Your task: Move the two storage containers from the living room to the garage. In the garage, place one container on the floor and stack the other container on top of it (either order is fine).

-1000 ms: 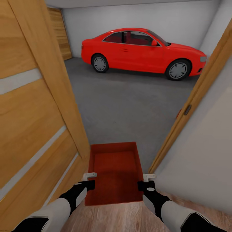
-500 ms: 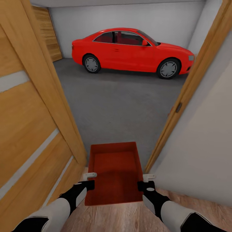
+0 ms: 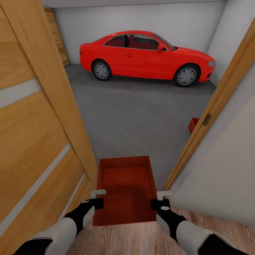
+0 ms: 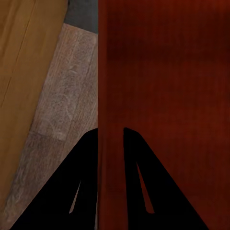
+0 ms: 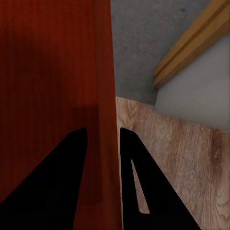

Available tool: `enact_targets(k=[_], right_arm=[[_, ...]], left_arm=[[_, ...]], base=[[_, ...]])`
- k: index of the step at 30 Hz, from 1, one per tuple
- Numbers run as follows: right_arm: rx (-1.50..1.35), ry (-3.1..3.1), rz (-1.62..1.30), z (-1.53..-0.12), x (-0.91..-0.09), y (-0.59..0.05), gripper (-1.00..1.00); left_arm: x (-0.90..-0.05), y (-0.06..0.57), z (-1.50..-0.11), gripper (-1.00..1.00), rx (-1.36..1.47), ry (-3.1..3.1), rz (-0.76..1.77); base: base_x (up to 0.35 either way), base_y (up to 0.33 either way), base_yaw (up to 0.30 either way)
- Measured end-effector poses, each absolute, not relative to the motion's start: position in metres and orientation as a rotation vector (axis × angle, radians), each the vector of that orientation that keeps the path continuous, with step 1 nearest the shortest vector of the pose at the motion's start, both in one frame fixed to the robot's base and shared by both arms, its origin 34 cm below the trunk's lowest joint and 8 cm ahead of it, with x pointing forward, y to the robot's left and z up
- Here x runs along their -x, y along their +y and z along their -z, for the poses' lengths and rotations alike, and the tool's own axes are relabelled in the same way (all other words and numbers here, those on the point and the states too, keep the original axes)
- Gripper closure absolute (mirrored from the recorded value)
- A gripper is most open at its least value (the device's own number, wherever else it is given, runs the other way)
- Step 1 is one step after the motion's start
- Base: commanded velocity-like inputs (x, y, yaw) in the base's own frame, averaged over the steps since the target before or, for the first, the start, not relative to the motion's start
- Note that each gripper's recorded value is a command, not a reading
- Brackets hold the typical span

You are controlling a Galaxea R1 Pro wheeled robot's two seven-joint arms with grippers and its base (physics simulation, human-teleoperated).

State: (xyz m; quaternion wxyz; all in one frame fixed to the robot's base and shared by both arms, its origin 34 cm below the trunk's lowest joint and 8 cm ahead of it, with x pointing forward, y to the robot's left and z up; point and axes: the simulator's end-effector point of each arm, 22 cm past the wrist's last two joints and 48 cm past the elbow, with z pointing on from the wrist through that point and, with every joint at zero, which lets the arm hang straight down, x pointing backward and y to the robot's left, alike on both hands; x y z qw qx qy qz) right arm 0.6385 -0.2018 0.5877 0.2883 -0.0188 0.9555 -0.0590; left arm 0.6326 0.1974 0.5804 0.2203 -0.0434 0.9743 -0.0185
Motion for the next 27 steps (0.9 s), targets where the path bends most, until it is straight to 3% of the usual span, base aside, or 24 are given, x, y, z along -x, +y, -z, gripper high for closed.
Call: enact_targets(k=[19,27], right_arm=[[0.05,2.546,0.158,-0.5906,-0.6403,-0.2018,1.0],[0.048,2.547,0.157,-0.5904,-0.64,-0.2017,1.0]], left_arm=[[-0.6345,0.1973,-0.5832,1.0,0.12,2.688,0.052],[-0.6346,0.1975,-0.5834,1.0,0.119,2.689,0.05]], base=[[0.0,0.005,-0.156],[0.0,0.252,-0.005]])
